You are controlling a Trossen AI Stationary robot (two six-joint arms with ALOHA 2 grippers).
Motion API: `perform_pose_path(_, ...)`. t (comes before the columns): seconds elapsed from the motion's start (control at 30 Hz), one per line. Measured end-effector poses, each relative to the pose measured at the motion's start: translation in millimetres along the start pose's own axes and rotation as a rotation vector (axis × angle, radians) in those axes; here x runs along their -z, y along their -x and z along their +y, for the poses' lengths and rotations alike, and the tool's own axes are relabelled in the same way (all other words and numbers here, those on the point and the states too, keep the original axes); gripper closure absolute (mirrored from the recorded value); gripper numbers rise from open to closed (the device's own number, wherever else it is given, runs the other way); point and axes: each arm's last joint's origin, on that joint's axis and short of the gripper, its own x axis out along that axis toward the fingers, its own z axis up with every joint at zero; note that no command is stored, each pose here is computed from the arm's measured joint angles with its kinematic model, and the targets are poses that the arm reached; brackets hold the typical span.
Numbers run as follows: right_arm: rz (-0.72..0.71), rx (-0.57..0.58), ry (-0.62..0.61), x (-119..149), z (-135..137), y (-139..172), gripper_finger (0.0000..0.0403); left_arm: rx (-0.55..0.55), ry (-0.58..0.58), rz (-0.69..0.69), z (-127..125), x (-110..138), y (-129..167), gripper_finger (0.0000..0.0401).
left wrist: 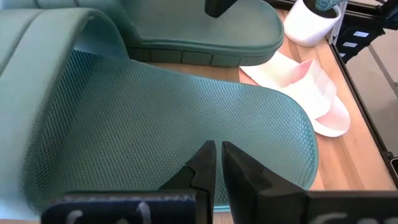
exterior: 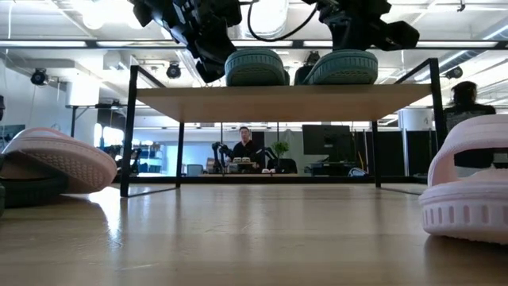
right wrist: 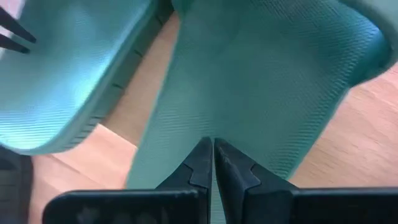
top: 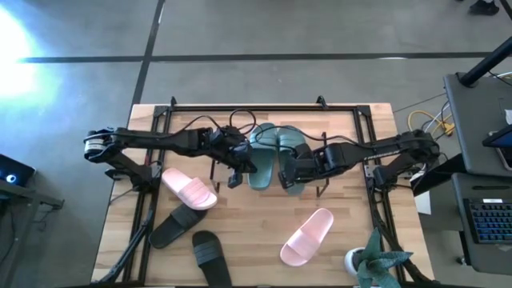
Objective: Pick and place slides into the shelf
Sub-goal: Adjust the green slippers on the shelf
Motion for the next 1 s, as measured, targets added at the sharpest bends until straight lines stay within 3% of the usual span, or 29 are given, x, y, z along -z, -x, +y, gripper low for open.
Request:
perform_pose_path(0.2, 0.046, -0.078, 0.008, 1, 2, 9, 0.0392, 0.000, 0.000, 0.000, 0, 0, 0, 0.0389)
perform_pose_path(0.47, 0.216, -0.229, 0.022, 30, 5, 38, 0.0392, 0.000, -0.004, 0.003, 0, 0, 0, 0.0389)
perform_pose_path(0.73, 0.283, -0.144, 0.027, 50, 14, 15, 0.0392, 0.000, -0.009, -0.002, 0, 1, 0, 0.0389)
perform_pose_path(1.0, 0.213, -0.043, 0.053, 51, 14, -2, 0.0392, 0.000, -0.007, -0.002, 0, 1, -1, 0.0389)
